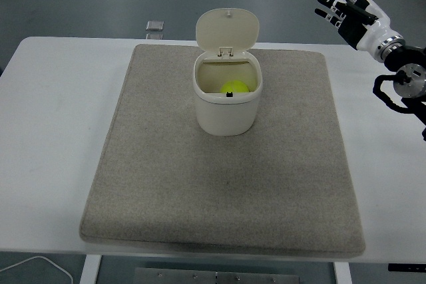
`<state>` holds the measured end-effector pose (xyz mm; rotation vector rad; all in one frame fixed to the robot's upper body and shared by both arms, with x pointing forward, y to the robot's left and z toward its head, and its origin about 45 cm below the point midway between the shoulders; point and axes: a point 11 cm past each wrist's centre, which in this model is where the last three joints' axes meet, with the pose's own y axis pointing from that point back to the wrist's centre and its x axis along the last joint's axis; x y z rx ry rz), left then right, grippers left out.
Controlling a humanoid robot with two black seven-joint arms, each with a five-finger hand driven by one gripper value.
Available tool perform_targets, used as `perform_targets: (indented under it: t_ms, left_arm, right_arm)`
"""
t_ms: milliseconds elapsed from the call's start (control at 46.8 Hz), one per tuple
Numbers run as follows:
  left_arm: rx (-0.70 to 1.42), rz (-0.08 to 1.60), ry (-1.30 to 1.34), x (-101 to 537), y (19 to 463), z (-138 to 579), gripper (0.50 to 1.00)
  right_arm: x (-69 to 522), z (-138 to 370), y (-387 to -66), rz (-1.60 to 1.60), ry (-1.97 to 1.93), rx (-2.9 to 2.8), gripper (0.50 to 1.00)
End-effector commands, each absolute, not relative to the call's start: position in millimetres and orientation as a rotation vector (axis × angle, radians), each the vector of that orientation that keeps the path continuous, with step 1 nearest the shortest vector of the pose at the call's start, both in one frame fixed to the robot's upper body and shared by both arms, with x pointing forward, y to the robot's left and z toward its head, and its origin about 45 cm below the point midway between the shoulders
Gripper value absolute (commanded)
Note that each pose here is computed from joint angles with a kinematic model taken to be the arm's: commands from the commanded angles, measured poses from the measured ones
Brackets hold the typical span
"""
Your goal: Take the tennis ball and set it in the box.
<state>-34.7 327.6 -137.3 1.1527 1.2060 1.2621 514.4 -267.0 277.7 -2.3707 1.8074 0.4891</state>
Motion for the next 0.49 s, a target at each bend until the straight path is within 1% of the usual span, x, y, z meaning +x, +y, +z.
perform_targets:
  t_ms: [0,385,470]
  left_arm:
    - [1.151,1.262,1.206,-34.5,327.2,-137.3,0.996]
    - [1.152,1.264,1.206,-34.4,327.7,-137.3,0.996]
    - [1.153,1.263,1.206,-34.5,327.7,-137.3,0.996]
  right_arm:
    - [513.3,274.6,-267.6,0.496,1.809,-2.368,0.911]
    - [512.3,271.8,-268.8,0.503,1.814,-2.363,0.911]
    - [512.0,268.8,-263.3,0.514,1.806,-2.371,0.911]
